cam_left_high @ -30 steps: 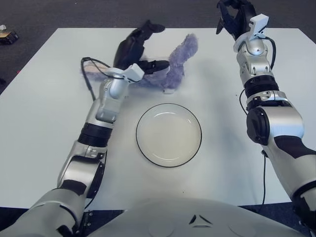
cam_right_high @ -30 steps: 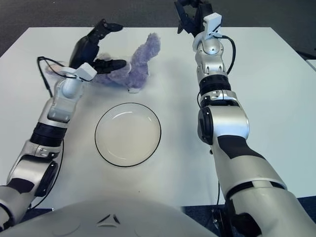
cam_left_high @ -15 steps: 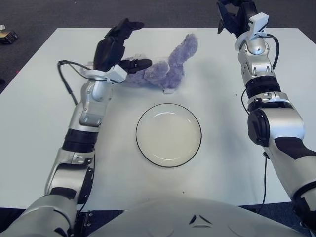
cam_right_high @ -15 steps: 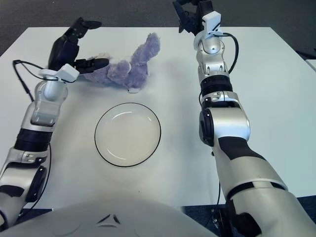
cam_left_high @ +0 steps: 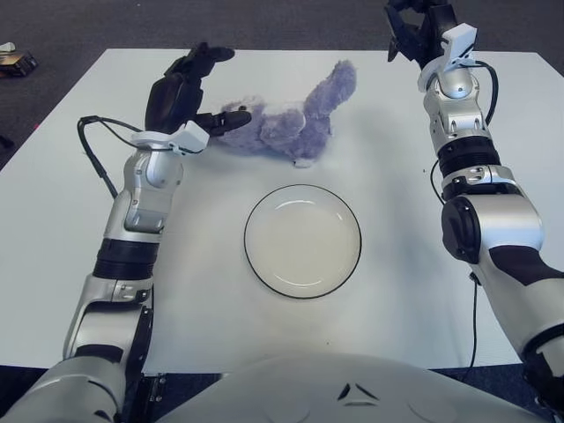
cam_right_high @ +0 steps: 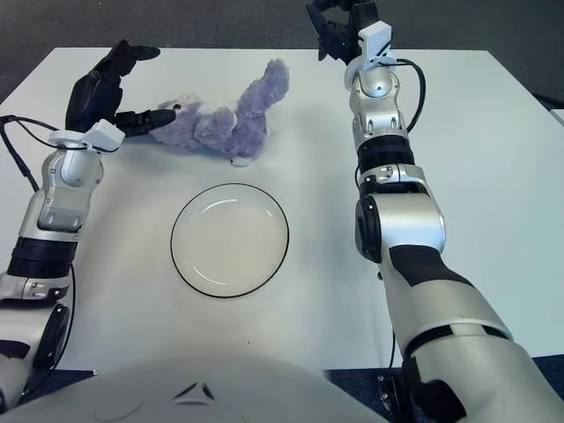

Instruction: Put the doll into the plate.

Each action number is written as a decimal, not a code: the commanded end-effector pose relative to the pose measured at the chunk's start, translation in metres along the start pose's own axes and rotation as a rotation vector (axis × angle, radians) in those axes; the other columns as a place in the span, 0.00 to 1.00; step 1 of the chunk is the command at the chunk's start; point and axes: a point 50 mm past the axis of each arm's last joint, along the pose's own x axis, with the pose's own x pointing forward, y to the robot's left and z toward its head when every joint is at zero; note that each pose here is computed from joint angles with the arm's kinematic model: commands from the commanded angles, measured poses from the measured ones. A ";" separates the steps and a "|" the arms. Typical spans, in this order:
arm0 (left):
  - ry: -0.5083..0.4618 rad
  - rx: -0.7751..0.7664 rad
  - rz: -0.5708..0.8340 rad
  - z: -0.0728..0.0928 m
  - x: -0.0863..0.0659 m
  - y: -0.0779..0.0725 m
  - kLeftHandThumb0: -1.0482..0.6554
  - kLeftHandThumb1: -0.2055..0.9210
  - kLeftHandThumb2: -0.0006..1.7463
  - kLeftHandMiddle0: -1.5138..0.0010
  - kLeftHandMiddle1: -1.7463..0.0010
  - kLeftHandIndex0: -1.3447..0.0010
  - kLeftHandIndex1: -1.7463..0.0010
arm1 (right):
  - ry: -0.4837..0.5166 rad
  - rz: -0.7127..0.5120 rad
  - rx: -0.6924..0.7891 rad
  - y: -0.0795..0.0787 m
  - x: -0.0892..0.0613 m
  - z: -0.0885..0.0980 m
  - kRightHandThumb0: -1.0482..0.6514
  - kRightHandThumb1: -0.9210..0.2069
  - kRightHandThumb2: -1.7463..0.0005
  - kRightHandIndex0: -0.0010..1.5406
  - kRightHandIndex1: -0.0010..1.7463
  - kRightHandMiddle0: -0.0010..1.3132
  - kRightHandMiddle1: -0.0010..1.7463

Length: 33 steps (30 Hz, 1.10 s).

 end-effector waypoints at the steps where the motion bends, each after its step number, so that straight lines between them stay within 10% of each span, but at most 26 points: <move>1: 0.100 0.007 -0.064 -0.016 -0.006 0.007 0.22 1.00 0.09 0.68 0.96 0.81 0.61 | -0.185 0.041 -0.208 0.008 -0.004 0.024 0.41 0.00 0.82 0.63 1.00 0.32 0.87; 33: 0.220 -0.051 -0.229 -0.033 -0.012 0.004 0.20 0.99 0.01 0.68 0.99 0.83 0.62 | -0.225 0.088 -0.214 0.028 -0.020 0.040 0.41 0.00 0.84 0.64 1.00 0.35 0.84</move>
